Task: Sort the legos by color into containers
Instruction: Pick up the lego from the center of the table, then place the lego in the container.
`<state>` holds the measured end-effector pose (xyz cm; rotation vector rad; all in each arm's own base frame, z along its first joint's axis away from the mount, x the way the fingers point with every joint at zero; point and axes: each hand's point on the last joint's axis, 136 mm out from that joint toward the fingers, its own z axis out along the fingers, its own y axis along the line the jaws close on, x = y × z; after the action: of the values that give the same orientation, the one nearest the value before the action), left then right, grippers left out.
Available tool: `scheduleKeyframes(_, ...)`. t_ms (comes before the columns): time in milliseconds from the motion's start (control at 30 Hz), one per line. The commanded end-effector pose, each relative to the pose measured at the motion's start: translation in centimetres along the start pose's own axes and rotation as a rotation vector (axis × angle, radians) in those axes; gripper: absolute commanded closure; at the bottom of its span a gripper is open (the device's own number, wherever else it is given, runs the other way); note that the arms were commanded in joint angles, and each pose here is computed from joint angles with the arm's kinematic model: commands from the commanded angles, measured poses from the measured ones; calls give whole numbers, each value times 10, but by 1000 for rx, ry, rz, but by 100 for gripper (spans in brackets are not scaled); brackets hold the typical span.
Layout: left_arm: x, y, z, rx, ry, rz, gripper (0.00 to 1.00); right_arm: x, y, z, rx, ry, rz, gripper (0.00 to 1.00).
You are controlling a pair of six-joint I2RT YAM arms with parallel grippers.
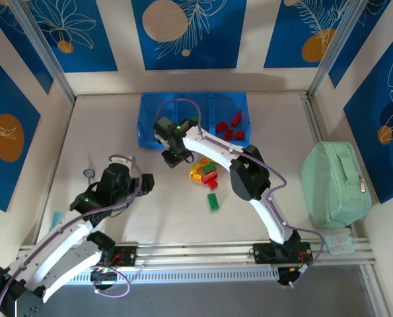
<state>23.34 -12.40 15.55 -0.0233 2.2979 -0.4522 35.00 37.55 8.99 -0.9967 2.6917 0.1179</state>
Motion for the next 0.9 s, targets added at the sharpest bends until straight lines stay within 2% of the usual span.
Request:
scheduleKeyframes(0,-1,1,-2,-4,-22,0,23,-36,0,-53,-36,-149,42,69)
scheduleKeyframes(133,1,2,-3,-3,-19,-5,23,-62,2,-55,-62,-186,43,69)
scheduleKeyframes(400,0,7,-14,-13,-39,2,23,-102,-6,-36,-21,-279,64,68)
scheduleKeyframes(600,-1,6,-18,-11,-39,11,23,-123,-17,-26,-36,-354,125,68)
scheduleKeyframes(867,-4,6,-20,-14,-44,18,23,-146,-17,-17,-40,-439,102,65)
